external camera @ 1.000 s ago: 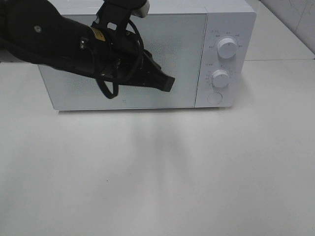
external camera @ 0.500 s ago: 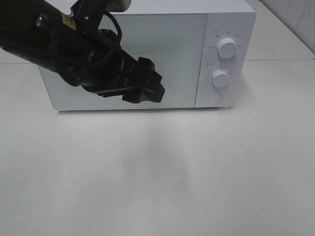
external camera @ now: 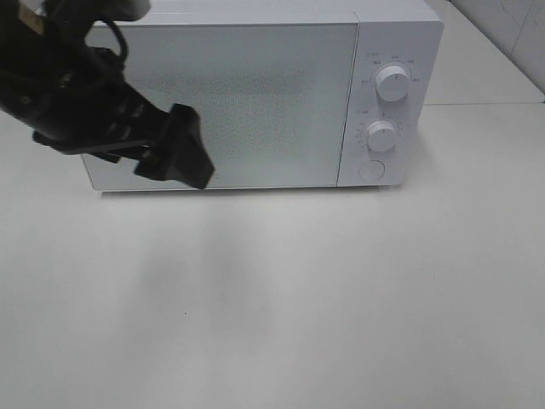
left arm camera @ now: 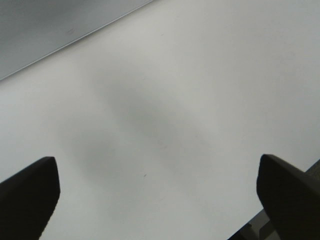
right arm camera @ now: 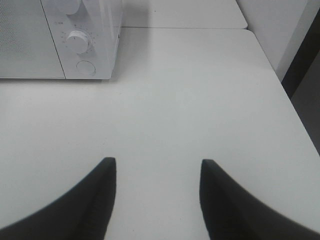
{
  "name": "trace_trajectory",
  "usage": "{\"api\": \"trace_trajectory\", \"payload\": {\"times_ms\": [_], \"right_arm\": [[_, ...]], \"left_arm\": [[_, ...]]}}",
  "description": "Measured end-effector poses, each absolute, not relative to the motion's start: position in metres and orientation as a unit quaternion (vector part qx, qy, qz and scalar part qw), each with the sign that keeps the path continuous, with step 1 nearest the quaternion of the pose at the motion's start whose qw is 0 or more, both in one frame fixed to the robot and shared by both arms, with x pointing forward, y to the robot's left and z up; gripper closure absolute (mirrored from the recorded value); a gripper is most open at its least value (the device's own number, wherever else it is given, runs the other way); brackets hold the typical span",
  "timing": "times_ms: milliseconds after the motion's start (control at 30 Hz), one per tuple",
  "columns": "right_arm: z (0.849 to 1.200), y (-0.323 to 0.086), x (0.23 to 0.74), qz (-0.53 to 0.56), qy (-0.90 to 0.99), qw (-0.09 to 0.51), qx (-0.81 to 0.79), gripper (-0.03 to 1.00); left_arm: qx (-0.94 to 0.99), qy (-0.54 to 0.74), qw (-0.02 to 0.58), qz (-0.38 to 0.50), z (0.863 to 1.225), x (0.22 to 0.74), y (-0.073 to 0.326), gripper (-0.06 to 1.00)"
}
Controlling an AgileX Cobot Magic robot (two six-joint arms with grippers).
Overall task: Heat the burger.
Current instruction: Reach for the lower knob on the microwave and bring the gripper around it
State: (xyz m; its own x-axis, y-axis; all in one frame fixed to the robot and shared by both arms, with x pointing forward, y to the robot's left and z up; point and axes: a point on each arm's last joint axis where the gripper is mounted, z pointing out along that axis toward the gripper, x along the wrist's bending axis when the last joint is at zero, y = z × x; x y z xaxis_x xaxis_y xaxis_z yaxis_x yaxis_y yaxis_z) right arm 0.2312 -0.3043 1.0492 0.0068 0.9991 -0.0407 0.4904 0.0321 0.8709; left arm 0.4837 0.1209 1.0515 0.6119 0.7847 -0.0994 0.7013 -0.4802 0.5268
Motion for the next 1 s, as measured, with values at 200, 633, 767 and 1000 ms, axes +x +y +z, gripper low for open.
{"api": "trace_trajectory", "payload": {"times_ms": [200, 633, 767, 1000], "right_arm": [[1.049, -0.304, 0.231, 0.343, 0.615, 0.371, 0.605, 0.47], [1.049, -0.304, 0.231, 0.343, 0.615, 0.371, 0.605, 0.47], [1.049, -0.304, 0.231, 0.343, 0.615, 0.371, 0.605, 0.47], [1.049, -0.304, 0.231, 0.343, 0.615, 0.371, 0.605, 0.47]], "left_arm": [[0.842, 0.486, 0.217, 0.087, 1.062, 0.490, 0.170, -0.05], [0.788, 0.595, 0.080, 0.136, 1.063, 0.502, 0.278, -0.05], [0.778, 0.612, 0.064, 0.124, 1.063, 0.499, 0.288, -0.05], [0.766, 0.629, 0.057, 0.119, 1.058, 0.475, 0.310, -0.05]]}}
